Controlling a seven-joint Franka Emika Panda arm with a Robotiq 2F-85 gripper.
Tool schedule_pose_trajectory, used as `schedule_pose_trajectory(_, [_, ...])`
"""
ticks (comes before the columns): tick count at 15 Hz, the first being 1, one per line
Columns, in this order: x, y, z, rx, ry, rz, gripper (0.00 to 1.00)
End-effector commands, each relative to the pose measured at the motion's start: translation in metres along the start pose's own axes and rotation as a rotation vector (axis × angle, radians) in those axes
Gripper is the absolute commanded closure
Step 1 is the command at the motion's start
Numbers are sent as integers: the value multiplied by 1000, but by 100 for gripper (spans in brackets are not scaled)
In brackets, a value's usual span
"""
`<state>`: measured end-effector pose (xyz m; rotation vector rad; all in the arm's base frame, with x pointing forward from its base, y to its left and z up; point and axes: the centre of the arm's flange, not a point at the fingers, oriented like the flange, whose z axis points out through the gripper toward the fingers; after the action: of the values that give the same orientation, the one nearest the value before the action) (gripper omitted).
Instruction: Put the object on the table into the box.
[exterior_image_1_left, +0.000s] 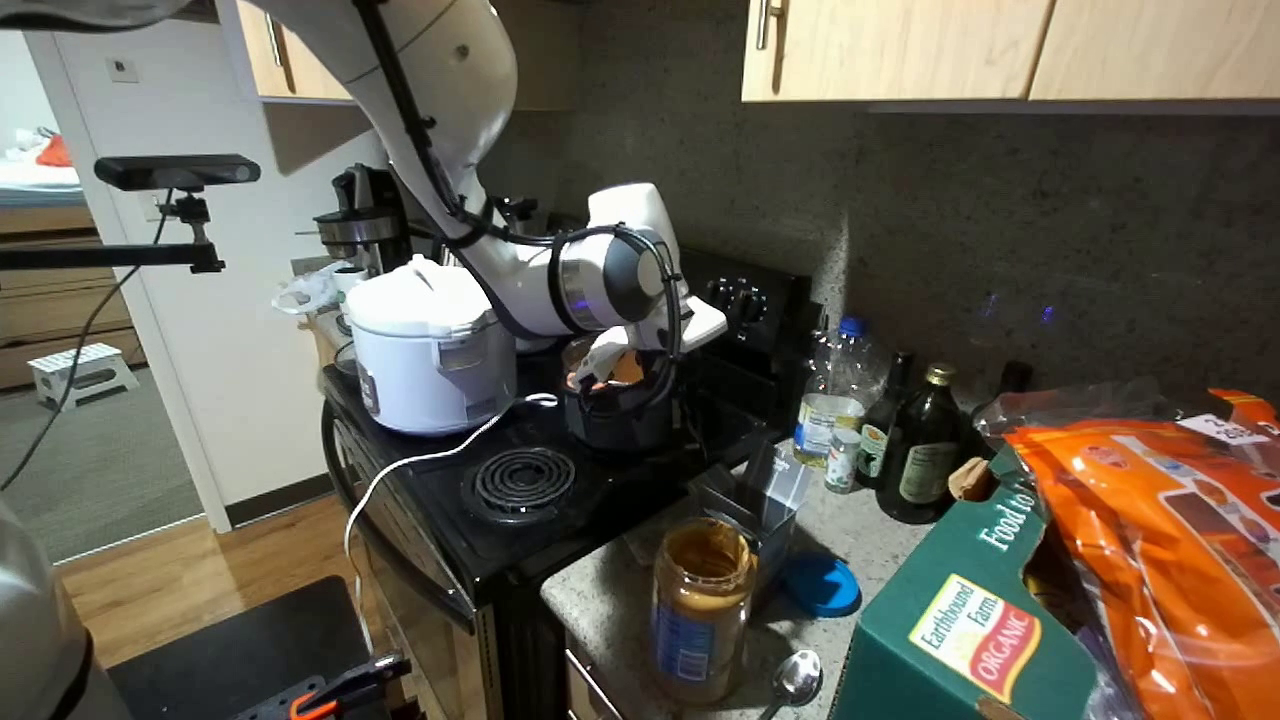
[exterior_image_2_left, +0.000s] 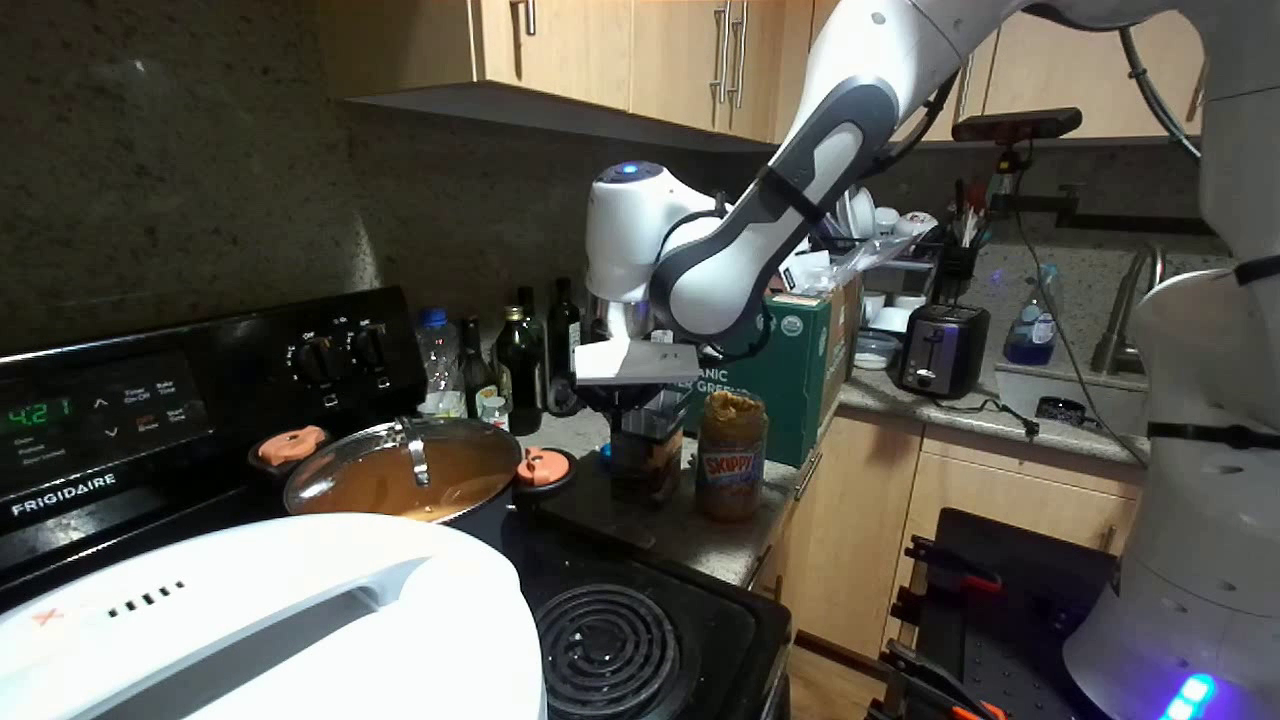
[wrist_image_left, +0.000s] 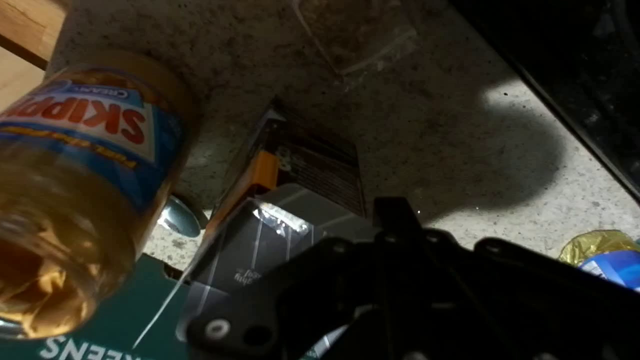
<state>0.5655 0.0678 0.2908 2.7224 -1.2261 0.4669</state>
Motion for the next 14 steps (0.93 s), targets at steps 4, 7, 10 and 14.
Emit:
schedule_pose_trajectory(4, [-12, 9, -46, 10, -3, -7, 100])
schedule_pose_trajectory(7, [-23, 10, -41, 13, -98, -25, 100])
schedule_pose_trajectory(10, [-37, 18, -29, 19, -210, -36, 84])
schedule_pose_trajectory(14, [-36, 36, -7, 21, -284, -38, 53])
